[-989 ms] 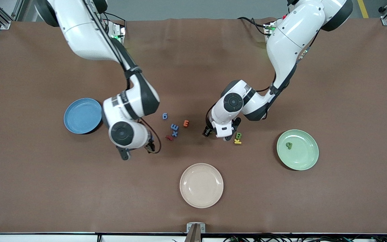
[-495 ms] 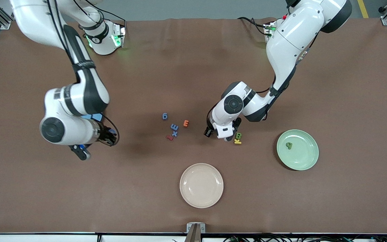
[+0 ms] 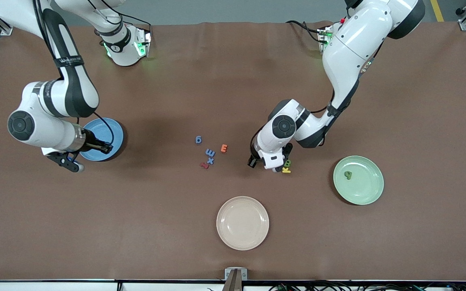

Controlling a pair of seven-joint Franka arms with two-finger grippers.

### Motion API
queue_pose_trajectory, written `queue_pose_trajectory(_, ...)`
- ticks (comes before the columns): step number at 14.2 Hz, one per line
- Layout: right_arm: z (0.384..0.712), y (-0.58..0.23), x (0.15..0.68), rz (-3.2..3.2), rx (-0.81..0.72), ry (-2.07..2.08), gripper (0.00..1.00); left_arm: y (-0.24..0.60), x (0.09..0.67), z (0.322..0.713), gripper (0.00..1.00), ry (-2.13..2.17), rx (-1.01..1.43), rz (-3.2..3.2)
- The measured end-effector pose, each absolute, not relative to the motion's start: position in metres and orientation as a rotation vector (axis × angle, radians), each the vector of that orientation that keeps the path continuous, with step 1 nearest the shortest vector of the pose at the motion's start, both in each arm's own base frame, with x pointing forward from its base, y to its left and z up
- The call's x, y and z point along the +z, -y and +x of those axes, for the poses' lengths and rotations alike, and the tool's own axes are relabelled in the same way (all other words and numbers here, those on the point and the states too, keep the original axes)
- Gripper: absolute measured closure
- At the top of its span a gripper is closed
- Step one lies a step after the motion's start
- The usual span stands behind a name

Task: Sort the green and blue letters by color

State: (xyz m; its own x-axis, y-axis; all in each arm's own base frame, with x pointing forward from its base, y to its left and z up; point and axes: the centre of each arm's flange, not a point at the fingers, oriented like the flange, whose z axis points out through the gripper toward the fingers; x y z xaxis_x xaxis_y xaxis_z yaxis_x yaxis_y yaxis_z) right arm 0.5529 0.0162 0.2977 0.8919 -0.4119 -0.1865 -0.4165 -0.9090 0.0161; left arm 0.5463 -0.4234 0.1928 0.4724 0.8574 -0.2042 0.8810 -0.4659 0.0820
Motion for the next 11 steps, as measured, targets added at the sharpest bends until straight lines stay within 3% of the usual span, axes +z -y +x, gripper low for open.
queue_pose_trajectory(6,0.501,0.011,0.236,-3.09,0.231,-0.534,0.66,0.355,0.296,0.584,0.73,-1.526,-0.13,2.653)
queue_pose_trajectory(7,0.499,0.015,0.234,-3.091,0.234,-0.518,0.62,0.333,0.302,0.591,0.73,-1.509,-0.138,2.691)
queue_pose_trajectory(11,0.499,0.023,0.235,-3.091,0.231,-0.495,0.22,0.25,0.287,0.61,0.73,-1.385,-0.226,2.836)
